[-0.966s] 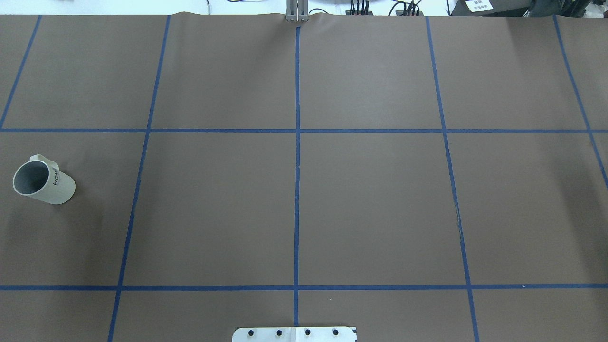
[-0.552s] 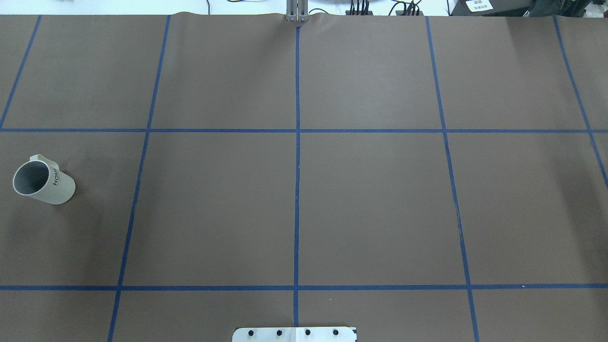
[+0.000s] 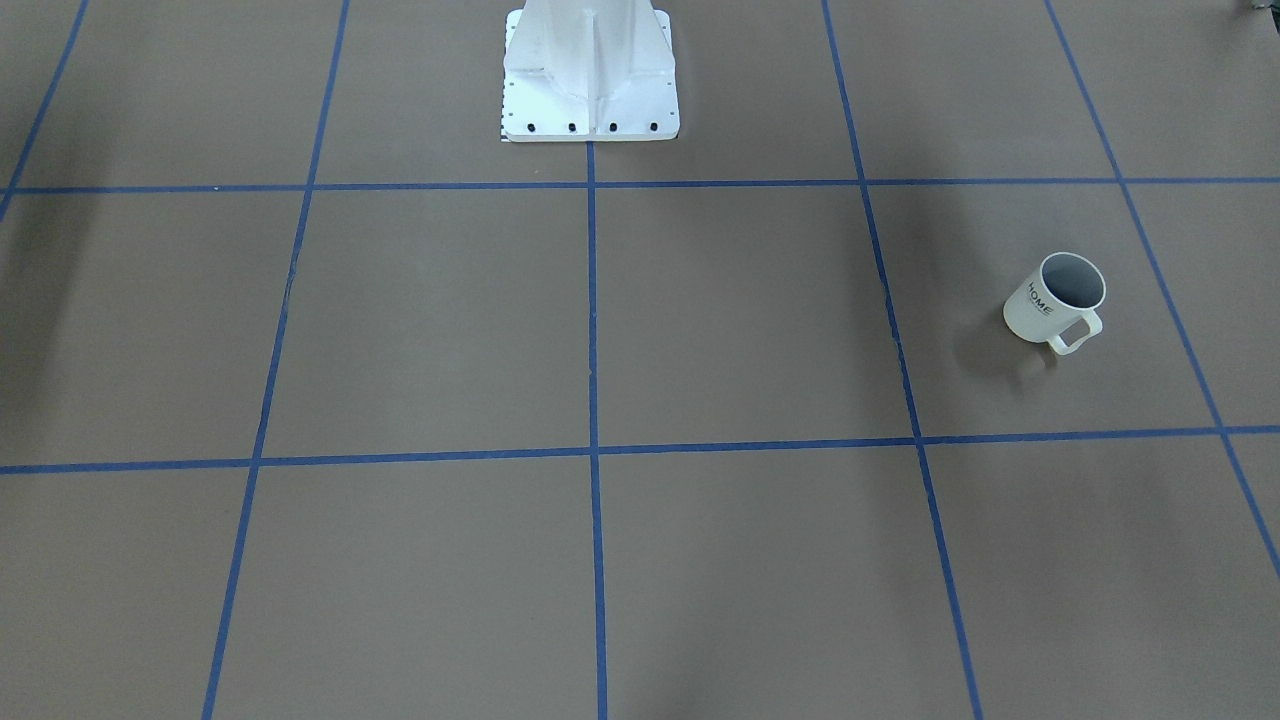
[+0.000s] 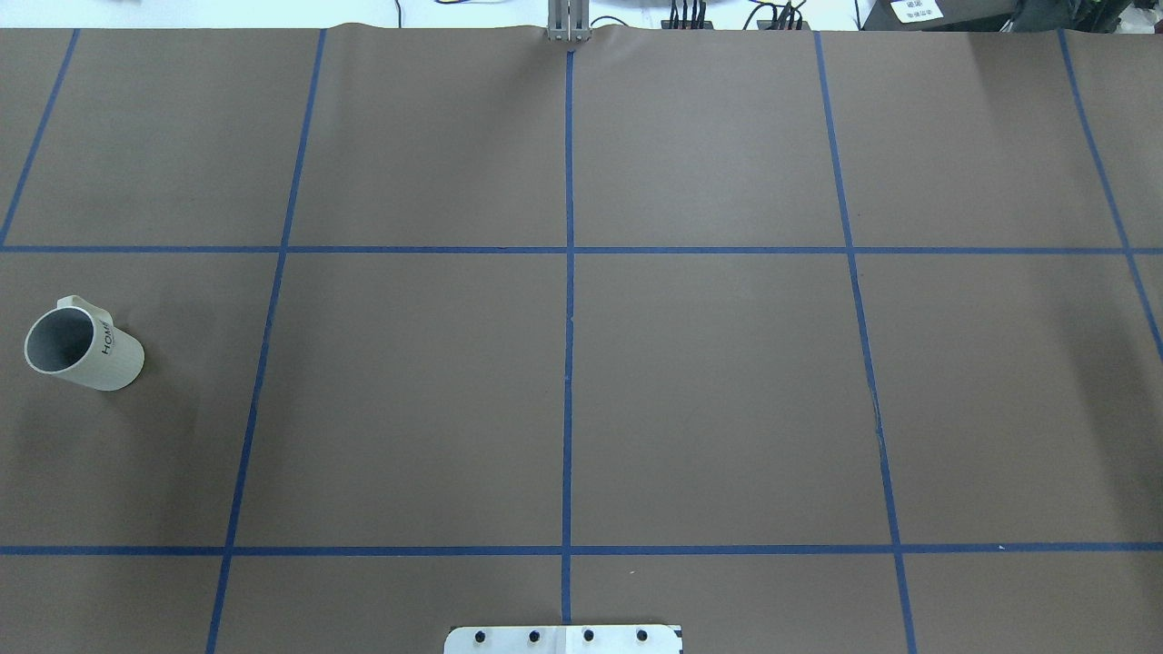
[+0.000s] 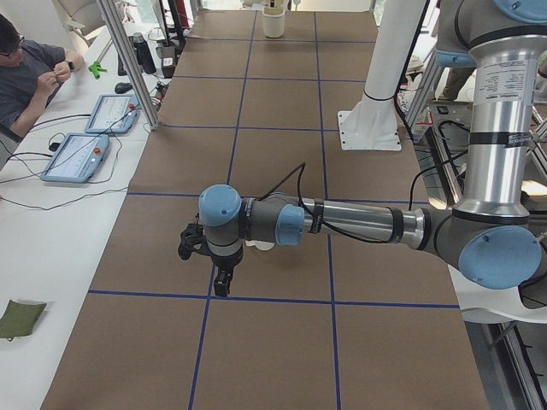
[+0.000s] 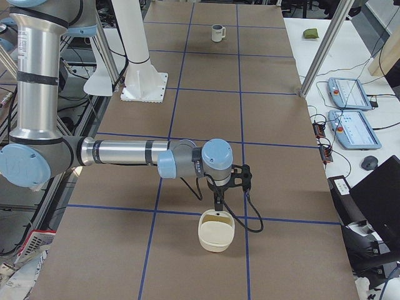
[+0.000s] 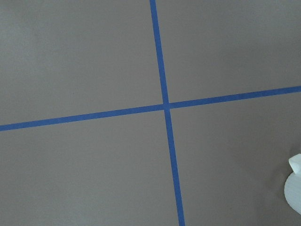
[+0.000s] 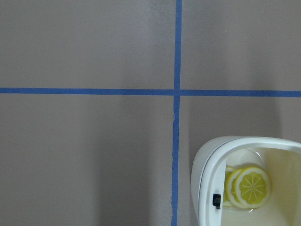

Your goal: Left arm hands cup to right arm to dump lemon

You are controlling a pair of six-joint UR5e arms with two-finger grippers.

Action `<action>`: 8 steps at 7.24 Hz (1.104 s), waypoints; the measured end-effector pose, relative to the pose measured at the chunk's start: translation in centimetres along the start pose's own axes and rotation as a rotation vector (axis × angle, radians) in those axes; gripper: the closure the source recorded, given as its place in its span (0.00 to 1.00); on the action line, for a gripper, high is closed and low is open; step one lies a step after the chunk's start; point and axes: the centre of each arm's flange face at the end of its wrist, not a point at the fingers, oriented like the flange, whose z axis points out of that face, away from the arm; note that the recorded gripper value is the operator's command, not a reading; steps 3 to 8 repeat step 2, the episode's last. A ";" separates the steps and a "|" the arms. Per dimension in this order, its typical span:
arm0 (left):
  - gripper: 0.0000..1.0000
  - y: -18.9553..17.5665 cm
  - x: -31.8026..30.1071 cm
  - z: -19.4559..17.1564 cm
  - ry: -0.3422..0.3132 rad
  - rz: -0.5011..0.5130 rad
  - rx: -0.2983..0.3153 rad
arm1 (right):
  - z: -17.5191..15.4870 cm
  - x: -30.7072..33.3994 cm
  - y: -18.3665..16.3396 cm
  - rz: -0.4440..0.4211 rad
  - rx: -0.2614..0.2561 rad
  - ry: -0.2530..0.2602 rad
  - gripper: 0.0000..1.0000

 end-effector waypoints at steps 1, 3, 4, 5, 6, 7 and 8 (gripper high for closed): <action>0.00 0.0 0.0 0.0 -0.001 -0.001 0.000 | 0.0 0.0 0.0 0.000 0.000 0.001 0.00; 0.00 0.0 -0.1 0.0 -0.001 -0.001 0.000 | 0.0 0.0 0.0 0.000 0.000 0.001 0.00; 0.00 0.0 -0.1 0.0 -0.001 -0.001 0.000 | 0.0 0.0 0.0 0.000 0.000 0.001 0.00; 0.00 0.0 -0.1 0.0 -0.001 -0.001 0.000 | 0.0 0.0 0.0 0.000 0.000 0.001 0.00; 0.00 0.0 -0.1 0.0 -0.001 -0.001 0.000 | 0.0 0.0 0.0 0.000 0.000 0.001 0.00; 0.00 0.0 -0.1 0.0 -0.001 -0.001 0.000 | 0.0 0.0 0.0 0.000 0.000 0.001 0.00; 0.00 0.0 -0.1 0.0 -0.001 -0.001 0.000 | 0.0 0.0 0.0 0.000 0.000 0.001 0.00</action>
